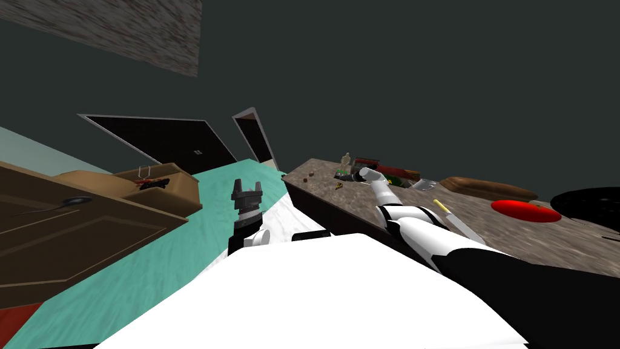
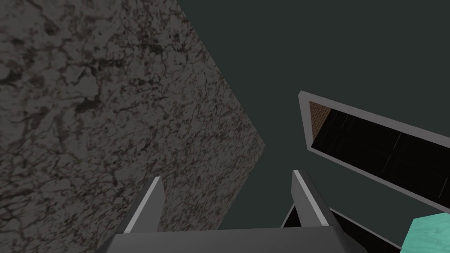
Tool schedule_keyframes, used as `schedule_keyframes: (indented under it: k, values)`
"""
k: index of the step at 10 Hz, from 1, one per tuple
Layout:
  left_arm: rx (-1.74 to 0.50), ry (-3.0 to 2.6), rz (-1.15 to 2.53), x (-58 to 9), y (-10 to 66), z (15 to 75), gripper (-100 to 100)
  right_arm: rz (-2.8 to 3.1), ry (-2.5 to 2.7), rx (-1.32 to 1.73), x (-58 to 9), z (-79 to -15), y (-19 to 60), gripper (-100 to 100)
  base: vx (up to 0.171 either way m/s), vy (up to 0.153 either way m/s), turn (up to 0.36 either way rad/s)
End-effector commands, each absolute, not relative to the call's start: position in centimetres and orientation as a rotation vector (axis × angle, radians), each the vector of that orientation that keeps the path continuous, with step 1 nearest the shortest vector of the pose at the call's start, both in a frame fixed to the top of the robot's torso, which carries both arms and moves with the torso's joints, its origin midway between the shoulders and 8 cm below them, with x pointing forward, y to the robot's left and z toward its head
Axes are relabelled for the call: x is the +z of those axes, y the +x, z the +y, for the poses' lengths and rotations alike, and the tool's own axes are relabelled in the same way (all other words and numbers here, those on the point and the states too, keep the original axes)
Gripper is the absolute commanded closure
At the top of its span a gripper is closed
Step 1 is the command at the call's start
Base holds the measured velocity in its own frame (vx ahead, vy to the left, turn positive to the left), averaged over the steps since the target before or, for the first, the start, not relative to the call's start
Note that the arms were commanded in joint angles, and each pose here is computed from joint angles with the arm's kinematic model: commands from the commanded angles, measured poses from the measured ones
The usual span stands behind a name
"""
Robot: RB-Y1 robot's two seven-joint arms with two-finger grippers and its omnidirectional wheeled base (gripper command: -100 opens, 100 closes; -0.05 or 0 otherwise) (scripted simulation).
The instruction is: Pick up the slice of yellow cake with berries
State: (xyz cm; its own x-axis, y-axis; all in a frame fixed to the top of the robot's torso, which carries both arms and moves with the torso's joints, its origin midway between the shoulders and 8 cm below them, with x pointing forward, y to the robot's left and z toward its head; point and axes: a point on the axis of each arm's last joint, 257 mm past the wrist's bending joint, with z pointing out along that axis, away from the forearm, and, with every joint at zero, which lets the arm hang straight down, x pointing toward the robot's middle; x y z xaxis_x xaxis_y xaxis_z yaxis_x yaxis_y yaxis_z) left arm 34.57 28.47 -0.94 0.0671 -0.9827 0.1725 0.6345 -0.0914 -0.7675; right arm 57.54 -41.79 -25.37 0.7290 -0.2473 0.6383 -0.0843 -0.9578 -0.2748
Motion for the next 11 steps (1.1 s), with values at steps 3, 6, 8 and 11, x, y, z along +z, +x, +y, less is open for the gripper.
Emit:
schedule_keyframes:
  k: [3,6,8,11]
  values:
    - [-1.466,-0.842,0.542,-0.9,34.6,28.5,0,0.371,-2.716,-0.857,-29.2,-41.4,55.1,-100,0.043,0.03,-0.007]
    - [-1.467,-0.842,0.542,-0.9,34.6,28.5,0,0.397,-2.722,-0.8,-30.4,-41.2,54.2,-100,0.029,0.027,0.004]
    - [-1.467,-0.842,0.542,-0.9,34.6,28.5,0,0.446,-2.721,-0.805,-31.0,-42.1,54.3,-100,-0.017,-0.01,0.114]
    - [-1.467,-0.842,0.542,-0.9,34.6,28.5,0,0.493,-2.72,-0.814,-31.6,-43.0,54.4,-100,-0.049,-0.04,0.138]
